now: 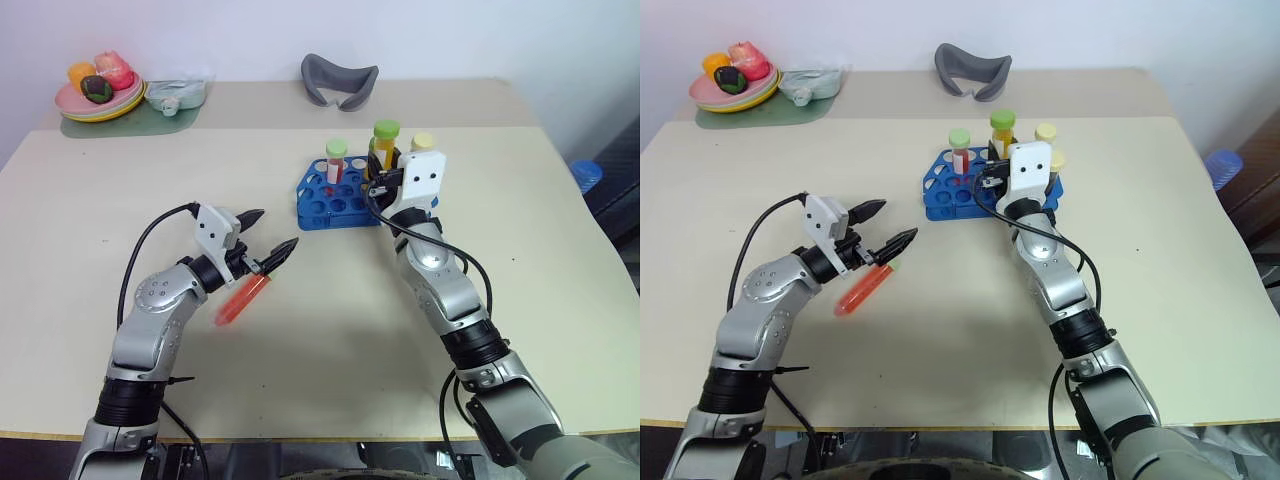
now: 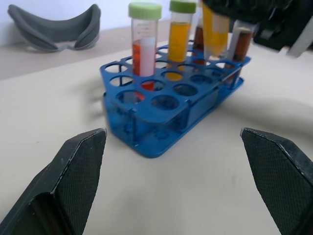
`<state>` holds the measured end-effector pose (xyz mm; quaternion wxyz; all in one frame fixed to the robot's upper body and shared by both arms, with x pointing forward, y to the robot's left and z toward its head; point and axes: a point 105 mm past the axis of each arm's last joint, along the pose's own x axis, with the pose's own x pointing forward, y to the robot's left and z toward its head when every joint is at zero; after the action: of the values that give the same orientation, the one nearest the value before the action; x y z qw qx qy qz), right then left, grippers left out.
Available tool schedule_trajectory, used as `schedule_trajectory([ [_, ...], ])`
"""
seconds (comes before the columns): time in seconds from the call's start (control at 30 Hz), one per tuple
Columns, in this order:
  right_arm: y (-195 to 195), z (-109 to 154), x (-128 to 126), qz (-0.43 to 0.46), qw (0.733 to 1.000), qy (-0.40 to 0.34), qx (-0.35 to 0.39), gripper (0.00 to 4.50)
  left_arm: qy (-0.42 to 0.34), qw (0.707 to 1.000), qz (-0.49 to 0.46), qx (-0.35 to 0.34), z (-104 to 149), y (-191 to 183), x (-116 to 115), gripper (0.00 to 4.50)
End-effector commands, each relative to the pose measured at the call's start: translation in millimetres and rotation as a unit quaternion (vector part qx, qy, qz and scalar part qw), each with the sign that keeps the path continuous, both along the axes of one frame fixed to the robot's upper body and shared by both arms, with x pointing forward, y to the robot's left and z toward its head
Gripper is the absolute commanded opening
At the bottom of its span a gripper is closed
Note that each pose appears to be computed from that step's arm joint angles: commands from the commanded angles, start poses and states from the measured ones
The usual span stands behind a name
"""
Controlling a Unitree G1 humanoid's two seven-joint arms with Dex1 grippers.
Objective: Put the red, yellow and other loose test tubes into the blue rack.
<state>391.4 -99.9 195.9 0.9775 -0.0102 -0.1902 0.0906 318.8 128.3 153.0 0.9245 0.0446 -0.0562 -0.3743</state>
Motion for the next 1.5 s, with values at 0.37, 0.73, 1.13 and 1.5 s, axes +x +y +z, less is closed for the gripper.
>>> schedule_trajectory([
  [0.37,3.0,-9.4,-1.4,0.008,1.000,-0.016,0.019,1.19,-0.012,1.000,-0.013,-0.010,19.7,-2.4,-8.4,4.50],
  [0.73,2.2,-14.3,2.0,0.005,1.000,-0.011,0.023,1.19,0.002,0.999,-0.034,-0.010,12.4,-7.5,-13.8,4.50],
  [1.13,10.7,23.8,-13.5,0.033,0.996,-0.079,0.008,4.46,0.011,1.000,-0.027,-0.004,5.5,-1.7,-16.2,4.50],
  [1.5,5.7,57.7,-70.8,0.226,0.956,-0.071,-0.174,4.46,0.100,0.990,0.014,0.103,43.4,-9.1,-10.7,4.50],
])
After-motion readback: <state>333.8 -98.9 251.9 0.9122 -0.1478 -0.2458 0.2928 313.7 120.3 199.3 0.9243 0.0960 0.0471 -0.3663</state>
